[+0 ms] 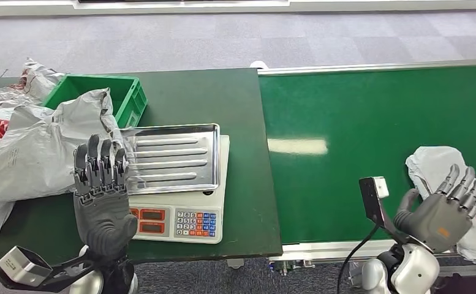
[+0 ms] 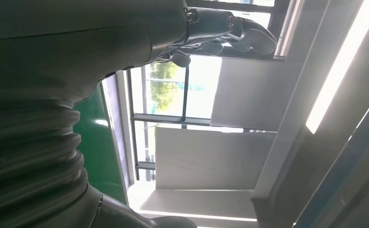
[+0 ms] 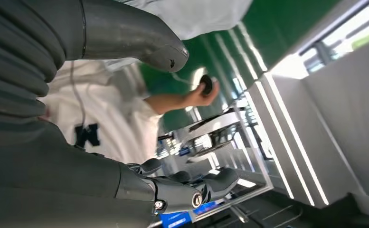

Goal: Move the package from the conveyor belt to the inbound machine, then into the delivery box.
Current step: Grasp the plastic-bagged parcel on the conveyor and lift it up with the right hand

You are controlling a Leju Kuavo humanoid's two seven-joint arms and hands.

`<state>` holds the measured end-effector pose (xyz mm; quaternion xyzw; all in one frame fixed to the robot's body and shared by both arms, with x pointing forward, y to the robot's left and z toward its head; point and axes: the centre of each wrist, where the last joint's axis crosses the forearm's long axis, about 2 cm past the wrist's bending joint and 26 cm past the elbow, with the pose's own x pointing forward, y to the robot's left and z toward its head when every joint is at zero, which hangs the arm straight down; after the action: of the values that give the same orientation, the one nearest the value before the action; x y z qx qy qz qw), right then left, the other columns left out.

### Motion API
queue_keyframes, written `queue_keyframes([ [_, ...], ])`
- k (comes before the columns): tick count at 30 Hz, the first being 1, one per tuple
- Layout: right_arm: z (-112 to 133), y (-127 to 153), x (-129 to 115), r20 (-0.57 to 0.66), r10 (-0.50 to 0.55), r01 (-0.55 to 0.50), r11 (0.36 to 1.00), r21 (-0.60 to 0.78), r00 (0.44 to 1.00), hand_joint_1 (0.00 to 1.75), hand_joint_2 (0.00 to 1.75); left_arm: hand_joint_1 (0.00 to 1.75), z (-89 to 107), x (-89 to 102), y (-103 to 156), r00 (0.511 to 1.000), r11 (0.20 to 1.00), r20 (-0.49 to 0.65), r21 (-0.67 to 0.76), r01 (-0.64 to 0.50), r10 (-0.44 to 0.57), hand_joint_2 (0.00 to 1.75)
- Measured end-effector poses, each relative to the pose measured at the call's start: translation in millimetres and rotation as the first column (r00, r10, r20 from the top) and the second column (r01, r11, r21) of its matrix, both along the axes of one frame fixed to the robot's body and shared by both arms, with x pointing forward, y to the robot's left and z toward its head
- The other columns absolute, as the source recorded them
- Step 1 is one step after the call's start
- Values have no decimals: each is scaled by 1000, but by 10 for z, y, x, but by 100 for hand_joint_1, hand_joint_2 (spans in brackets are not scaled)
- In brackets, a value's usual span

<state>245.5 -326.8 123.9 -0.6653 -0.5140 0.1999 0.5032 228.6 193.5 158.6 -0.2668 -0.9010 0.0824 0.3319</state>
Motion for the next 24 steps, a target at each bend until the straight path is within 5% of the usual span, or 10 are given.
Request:
queue_keyframes([
  [5,-116,-245,6,-86,-93,92,996,-18,992,0,175,0,13,-12,38,1000,1000,9,4,-7,7,175],
  [13,-308,-515,122,-207,-100,113,992,54,973,0,175,0,40,-31,72,1000,1000,20,9,-20,19,175],
  [24,-617,-1311,365,-205,147,-29,872,488,968,0,175,0,49,-97,165,999,999,26,5,-44,44,175],
])
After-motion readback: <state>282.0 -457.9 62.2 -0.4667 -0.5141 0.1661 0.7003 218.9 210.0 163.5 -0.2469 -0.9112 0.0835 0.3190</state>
